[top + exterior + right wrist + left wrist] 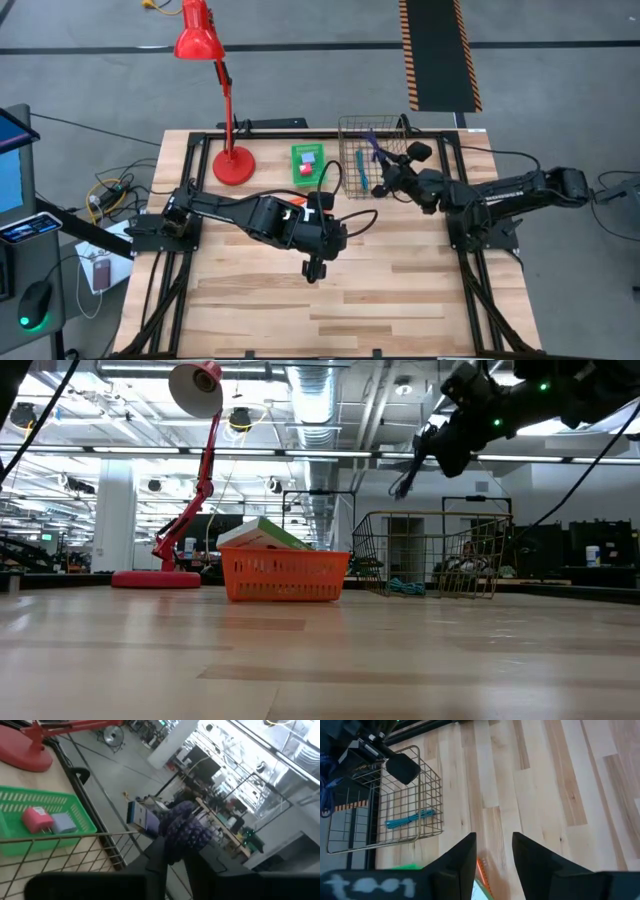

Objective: Pick and place items into bin
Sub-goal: Put the blue charger cable into the wire basket, then return to Home Position

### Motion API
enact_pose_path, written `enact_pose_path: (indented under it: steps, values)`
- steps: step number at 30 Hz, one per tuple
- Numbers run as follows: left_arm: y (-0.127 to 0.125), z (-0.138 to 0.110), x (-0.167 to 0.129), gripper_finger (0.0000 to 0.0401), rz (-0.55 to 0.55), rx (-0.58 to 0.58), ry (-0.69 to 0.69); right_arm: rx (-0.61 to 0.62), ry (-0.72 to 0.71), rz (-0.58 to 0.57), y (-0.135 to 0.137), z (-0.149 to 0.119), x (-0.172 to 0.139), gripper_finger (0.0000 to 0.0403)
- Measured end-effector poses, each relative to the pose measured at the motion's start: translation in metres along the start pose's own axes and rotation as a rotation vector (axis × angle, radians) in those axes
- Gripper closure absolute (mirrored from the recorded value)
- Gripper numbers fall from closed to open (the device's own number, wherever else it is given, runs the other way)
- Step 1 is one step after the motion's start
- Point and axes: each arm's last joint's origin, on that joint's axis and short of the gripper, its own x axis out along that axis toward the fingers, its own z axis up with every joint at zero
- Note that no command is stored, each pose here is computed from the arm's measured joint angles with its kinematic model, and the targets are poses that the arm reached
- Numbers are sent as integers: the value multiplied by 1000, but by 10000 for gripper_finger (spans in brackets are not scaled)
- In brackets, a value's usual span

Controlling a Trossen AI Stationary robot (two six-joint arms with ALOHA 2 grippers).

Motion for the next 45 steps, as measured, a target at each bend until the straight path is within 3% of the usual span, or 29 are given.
enact_pose_path:
  steps: [16, 24, 29, 35, 40, 42, 45]
  values:
    - [2, -2, 1, 284, 2, 26, 18, -46, -24, 38, 5, 3, -6, 206]
    - [7, -2, -1, 284, 32, -69, 12, -28, 52, -100, -2, 4, -6, 190]
    - [20, 4, -32, 284, 32, -102, -132, 28, 139, -113, 3, -4, -6, 195]
    - [65, -16, -120, 284, 233, -291, -320, 6, 107, -18, 16, 0, -19, 197]
    - [88, -44, -173, 284, 269, -416, -428, -22, 40, 95, 32, 7, -40, 199]
    - [89, -54, -176, 284, 303, -424, -432, 62, -40, 213, 36, 14, -47, 200]
    - [90, -71, -170, 284, 386, -458, -417, 220, -187, 476, 32, 29, -54, 199]
